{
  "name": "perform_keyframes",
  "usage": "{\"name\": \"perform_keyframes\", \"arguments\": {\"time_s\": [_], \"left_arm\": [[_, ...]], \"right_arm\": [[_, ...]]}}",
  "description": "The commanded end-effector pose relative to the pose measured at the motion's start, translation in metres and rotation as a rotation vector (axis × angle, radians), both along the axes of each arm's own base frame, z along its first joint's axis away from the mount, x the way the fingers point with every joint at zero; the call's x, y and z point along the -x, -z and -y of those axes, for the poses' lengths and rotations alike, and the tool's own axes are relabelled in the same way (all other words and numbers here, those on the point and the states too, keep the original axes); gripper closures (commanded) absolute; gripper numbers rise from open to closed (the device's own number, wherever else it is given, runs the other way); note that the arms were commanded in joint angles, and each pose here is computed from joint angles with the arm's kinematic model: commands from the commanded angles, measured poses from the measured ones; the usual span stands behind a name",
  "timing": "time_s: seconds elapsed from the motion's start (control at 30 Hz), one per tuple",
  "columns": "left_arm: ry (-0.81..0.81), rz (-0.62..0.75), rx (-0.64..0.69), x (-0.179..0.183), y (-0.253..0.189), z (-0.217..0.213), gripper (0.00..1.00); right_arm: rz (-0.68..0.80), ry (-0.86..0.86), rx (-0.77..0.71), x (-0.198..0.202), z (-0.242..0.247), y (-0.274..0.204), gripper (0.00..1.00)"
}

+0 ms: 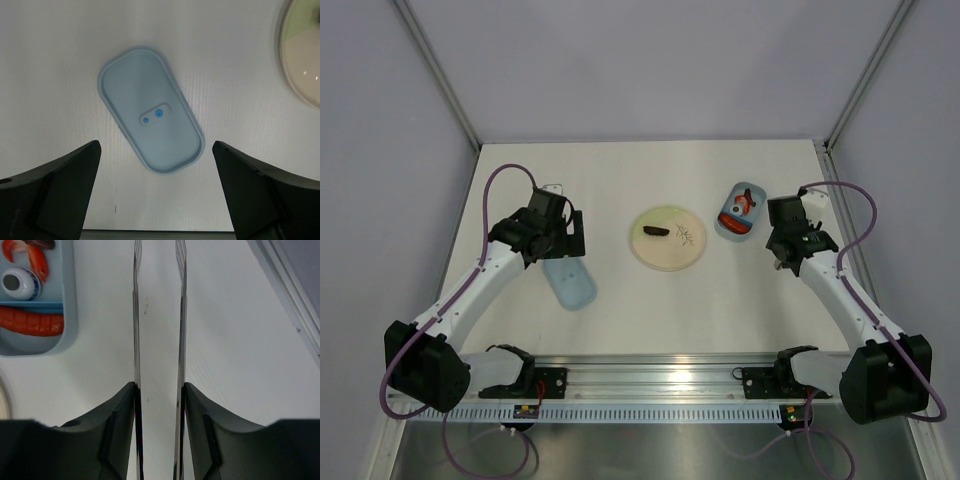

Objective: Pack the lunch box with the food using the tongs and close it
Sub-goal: Place the clamp at the center of the board, then pick up the box lid from the center of the board.

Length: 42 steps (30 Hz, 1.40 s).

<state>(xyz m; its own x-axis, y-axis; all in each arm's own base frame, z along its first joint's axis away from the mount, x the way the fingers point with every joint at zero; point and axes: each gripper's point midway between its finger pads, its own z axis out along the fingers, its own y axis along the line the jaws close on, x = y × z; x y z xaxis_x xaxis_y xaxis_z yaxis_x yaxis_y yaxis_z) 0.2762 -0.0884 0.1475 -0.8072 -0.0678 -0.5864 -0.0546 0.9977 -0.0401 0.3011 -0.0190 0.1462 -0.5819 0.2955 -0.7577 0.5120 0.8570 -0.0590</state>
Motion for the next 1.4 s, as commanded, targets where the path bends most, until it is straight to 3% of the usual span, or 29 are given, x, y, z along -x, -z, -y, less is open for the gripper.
{"name": "perform_keyframes", "arguments": {"time_s": [0.0,0.07,0.13,0.17,0.63,0.97,1.17,1.37], "left_arm": [[0.005,0.069,0.002,-0.009,-0.016,0.001,0.01],[0.002,0.077,-0.002,-0.01,-0.019,0.0,0.01],[0.001,0.084,0.0,-0.01,-0.022,0.0,0.01],[0.001,0.087,0.004,-0.011,-0.022,0.0,0.01],[-0.053,0.069,-0.011,-0.01,-0.017,-0.005,0.01],[-0.179,-0.048,-0.049,0.012,0.03,-0.02,0.01],[-0.158,-0.091,0.004,0.005,0.054,0.004,0.15],[-0.176,-0.113,-0.054,-0.007,0.076,0.027,0.32]], "right_arm": [[0.112,0.122,-0.055,0.001,0.006,0.005,0.51],[0.084,0.135,-0.057,0.008,0.007,0.019,0.5],[0.052,0.146,-0.058,0.012,0.007,0.029,0.4],[0.048,0.157,-0.066,0.012,0.007,0.029,0.29],[0.037,0.106,-0.141,0.005,-0.01,0.034,0.22],[0.075,-0.123,-0.255,-0.007,-0.069,-0.004,0.22],[0.097,-0.205,-0.311,-0.009,-0.104,-0.012,0.23],[0.096,-0.253,-0.348,-0.007,-0.117,-0.015,0.22]]}}
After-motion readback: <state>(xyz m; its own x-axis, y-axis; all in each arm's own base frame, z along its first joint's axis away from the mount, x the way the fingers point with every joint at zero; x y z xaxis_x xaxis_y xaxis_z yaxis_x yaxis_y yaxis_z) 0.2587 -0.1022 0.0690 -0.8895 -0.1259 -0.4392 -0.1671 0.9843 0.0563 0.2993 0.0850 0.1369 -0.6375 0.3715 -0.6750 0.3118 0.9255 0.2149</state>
